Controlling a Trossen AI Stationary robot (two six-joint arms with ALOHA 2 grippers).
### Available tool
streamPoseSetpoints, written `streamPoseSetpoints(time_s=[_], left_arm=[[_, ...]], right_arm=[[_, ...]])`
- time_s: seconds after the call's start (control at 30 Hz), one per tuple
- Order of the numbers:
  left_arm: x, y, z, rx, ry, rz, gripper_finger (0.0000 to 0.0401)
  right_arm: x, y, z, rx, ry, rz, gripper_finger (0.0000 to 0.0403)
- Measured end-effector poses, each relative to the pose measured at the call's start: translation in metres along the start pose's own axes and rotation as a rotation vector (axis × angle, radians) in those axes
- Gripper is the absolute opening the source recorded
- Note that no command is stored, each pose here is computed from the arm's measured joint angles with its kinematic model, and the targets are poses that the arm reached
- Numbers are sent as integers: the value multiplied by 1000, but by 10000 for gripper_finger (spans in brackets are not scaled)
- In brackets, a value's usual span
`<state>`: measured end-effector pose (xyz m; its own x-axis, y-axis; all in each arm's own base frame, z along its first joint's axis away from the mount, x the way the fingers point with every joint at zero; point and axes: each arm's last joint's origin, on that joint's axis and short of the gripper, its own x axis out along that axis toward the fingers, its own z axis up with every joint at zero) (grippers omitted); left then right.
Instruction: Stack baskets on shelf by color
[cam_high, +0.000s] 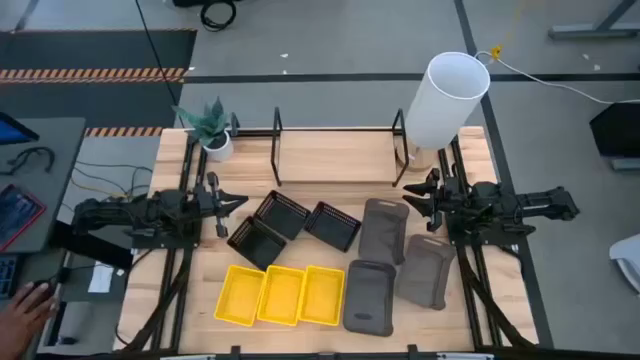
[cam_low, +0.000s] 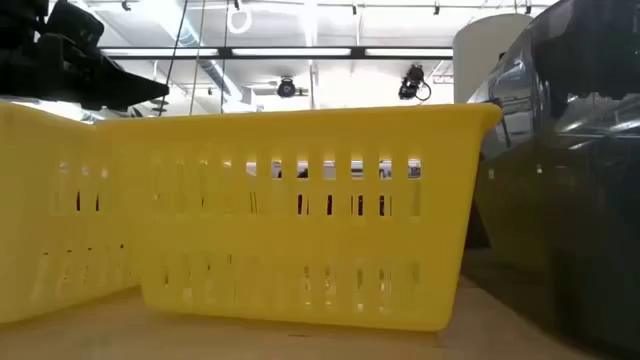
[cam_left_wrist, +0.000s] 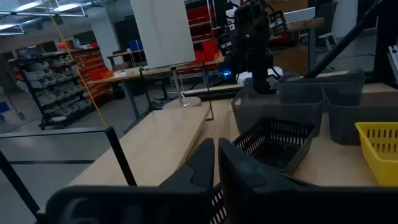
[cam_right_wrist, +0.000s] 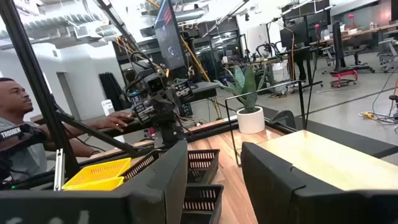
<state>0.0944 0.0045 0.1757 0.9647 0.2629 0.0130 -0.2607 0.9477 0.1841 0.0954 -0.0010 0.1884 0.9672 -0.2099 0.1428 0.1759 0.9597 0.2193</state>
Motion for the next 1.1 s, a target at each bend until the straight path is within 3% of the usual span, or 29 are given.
streamPoseSetpoints(time_s=[1.1], left_arm=[[0, 0, 0, 0, 0, 0, 36]], right_arm=[[0, 0, 0, 0, -1, 0, 155]])
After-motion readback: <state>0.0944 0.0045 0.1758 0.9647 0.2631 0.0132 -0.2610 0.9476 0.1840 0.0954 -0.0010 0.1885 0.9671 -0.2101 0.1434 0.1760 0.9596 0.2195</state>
